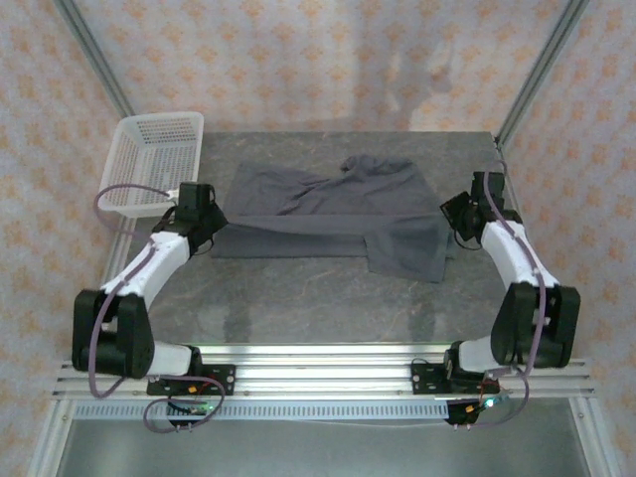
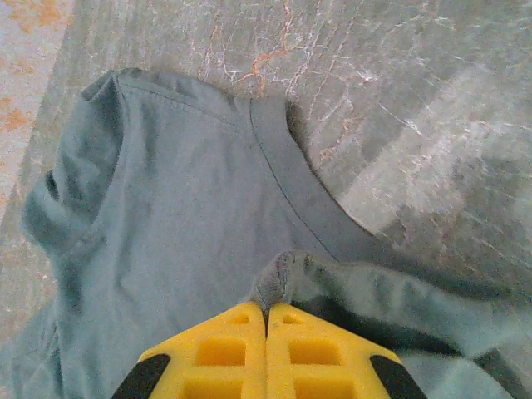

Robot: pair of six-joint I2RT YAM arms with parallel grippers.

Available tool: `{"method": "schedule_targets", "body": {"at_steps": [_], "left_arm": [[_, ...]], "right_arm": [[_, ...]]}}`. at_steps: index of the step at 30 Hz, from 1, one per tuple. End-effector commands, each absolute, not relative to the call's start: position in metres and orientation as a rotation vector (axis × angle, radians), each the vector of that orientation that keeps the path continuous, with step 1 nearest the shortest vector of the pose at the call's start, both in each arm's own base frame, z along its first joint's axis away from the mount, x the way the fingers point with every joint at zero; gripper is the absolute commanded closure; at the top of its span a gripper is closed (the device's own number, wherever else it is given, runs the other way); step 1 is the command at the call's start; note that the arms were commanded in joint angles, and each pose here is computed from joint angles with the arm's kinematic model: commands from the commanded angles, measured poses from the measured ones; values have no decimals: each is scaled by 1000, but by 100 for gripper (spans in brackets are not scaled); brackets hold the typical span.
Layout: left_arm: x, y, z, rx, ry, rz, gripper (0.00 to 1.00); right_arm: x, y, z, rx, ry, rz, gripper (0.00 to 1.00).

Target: Fold the inside-out t-shirt

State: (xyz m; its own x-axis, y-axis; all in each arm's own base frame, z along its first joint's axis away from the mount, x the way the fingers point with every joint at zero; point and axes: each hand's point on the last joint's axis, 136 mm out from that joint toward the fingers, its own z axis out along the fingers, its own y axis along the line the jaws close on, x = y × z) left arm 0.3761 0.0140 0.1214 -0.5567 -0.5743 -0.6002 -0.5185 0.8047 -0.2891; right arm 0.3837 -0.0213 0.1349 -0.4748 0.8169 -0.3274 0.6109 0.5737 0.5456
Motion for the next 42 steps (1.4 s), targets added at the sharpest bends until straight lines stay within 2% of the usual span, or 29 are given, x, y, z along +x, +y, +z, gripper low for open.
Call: {"method": "schedule_targets", "body": {"at_steps": [1, 10, 14, 17, 20, 22, 28, 33, 37, 42], "left_arm": [[396, 21, 126, -799, 2231, -84, 100], [394, 26, 92, -846, 2295, -25, 100], [387, 19, 102, -821, 2283, -87, 100], [378, 16, 130, -801, 2233, -139, 100], [357, 15, 161, -787, 2189, -167, 100], [334, 13, 168, -792, 2180, -192, 100], [253, 3, 128, -880, 2228, -295, 100], [211, -8, 94, -949, 2219, -423, 100], [204, -5, 105, -933, 2156, -426, 100], [226, -4, 123, -883, 2149, -402, 100]], "right_arm": [[405, -21, 135, 1075, 2249, 490, 100], [417, -19, 96, 1110, 2332, 482, 100], [412, -20, 117, 1079, 2298, 487, 100], [403, -23, 154, 1030, 2244, 467, 100], [384, -21, 185, 990, 2201, 476, 100], [362, -20, 188, 994, 2186, 472, 100], [279, -11, 155, 1062, 2208, 467, 100], [228, -12, 131, 1095, 2201, 422, 100], [214, -14, 136, 1096, 2179, 402, 100], [236, -14, 141, 1099, 2152, 442, 100]]}}
